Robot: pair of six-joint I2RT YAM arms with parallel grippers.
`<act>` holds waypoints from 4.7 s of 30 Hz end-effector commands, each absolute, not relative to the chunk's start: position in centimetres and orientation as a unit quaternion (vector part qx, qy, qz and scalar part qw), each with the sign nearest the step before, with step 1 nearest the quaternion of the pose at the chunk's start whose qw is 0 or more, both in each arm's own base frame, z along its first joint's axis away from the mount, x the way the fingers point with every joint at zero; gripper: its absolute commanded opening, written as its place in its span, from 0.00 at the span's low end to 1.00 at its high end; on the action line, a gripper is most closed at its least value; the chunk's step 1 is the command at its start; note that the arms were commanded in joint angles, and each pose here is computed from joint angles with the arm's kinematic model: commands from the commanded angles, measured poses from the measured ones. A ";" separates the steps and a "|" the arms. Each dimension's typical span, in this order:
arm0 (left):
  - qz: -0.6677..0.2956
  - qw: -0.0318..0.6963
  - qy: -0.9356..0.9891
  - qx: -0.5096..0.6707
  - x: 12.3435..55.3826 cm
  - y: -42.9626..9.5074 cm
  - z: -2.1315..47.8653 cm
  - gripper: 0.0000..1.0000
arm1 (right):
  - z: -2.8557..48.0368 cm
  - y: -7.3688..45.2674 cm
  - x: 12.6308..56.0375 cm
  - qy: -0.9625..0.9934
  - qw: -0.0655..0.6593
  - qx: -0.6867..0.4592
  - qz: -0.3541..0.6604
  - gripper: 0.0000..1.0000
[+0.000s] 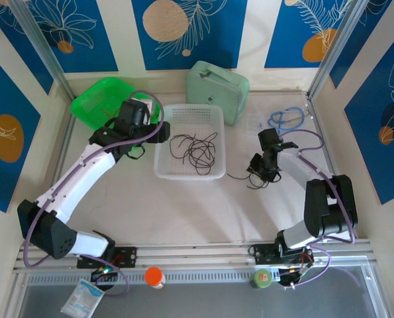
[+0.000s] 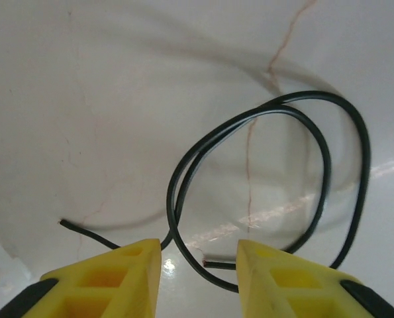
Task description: Untangle the cables
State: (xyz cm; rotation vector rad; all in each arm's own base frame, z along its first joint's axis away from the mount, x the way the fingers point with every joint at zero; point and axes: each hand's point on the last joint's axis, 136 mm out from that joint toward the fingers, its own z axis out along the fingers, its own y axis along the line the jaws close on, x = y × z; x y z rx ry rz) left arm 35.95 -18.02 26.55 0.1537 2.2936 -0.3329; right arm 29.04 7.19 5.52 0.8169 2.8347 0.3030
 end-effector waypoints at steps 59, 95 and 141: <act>-0.172 0.409 0.892 0.085 34.7 -21.1 29.5 0.82 | 3.3 9.0 27.4 0.974 0.005 -0.218 -0.059 0.30; -0.420 0.436 0.707 0.365 26.0 -40.3 36.7 0.82 | 37.2 16.2 17.1 0.737 0.310 -0.224 0.557 0.00; -0.416 0.337 0.713 0.453 16.6 -41.9 26.1 0.00 | 37.8 10.6 25.9 0.749 0.415 0.034 0.515 0.00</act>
